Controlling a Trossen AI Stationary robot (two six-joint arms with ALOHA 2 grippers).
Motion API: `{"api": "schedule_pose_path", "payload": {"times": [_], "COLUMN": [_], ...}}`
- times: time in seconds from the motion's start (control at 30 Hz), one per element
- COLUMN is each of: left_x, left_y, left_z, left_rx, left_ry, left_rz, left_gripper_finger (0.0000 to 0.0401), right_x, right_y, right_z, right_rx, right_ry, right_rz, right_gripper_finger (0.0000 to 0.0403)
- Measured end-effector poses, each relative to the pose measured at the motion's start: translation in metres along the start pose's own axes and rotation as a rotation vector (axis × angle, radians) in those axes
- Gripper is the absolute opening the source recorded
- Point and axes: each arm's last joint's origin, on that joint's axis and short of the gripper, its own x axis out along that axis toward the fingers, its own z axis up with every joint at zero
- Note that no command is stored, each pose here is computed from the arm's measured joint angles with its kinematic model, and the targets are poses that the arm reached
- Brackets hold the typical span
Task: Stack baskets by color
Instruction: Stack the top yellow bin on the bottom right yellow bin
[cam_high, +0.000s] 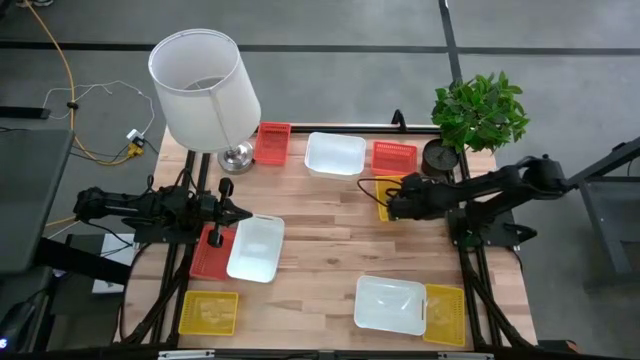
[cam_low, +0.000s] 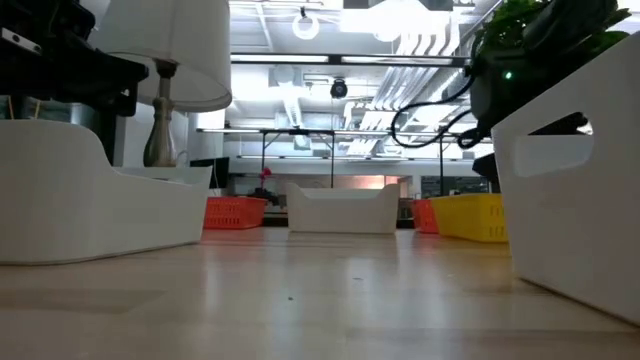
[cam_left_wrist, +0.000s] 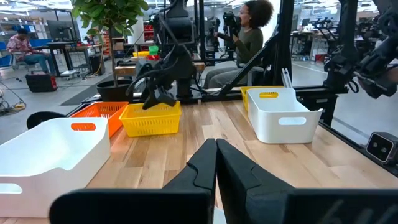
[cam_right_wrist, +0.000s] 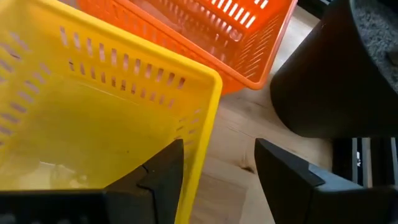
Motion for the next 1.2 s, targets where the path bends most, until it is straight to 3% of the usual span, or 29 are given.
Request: {"api": "schedule_pose_path", "payload": {"times": [0.4,0.5,0.6,0.7,0.93,1.2], "left_x": [0.000,0.000,0.000,0.000,0.000,0.000], "left_y": [0.000,0.000,0.000,0.000,0.000,0.000], "left_z": [0.000,0.000,0.000,0.000,0.000,0.000], "left_rx": [0.000,0.000,0.000,0.000,0.000,0.000], "left_ry": [0.000,0.000,0.000,-0.001,0.000,-0.001], "left_rz": [0.000,0.000,0.000,0.000,0.000,0.000], "left_gripper_finger": [0.0000,0.0000,0.0000,0.0000,0.0000,0.0000], "right_x": [0.011,0.011,0.010,0.001,-0.063,-0.164], "right_y": [0.012,0.011,0.010,0.008,-0.002,-0.010], "right_z": [0.000,0.000,-0.001,0.002,0.029,0.053], "right_rx": [0.029,0.003,-0.032,-0.049,-0.095,-0.176], "right_ry": [0.012,0.029,0.024,0.015,-0.108,-0.188], "right_rz": [0.016,0.018,0.016,0.020,0.095,0.407], "right_gripper_finger": [0.0173,0.0126,0.0035,0.0019,0.0003,0.0000]}}
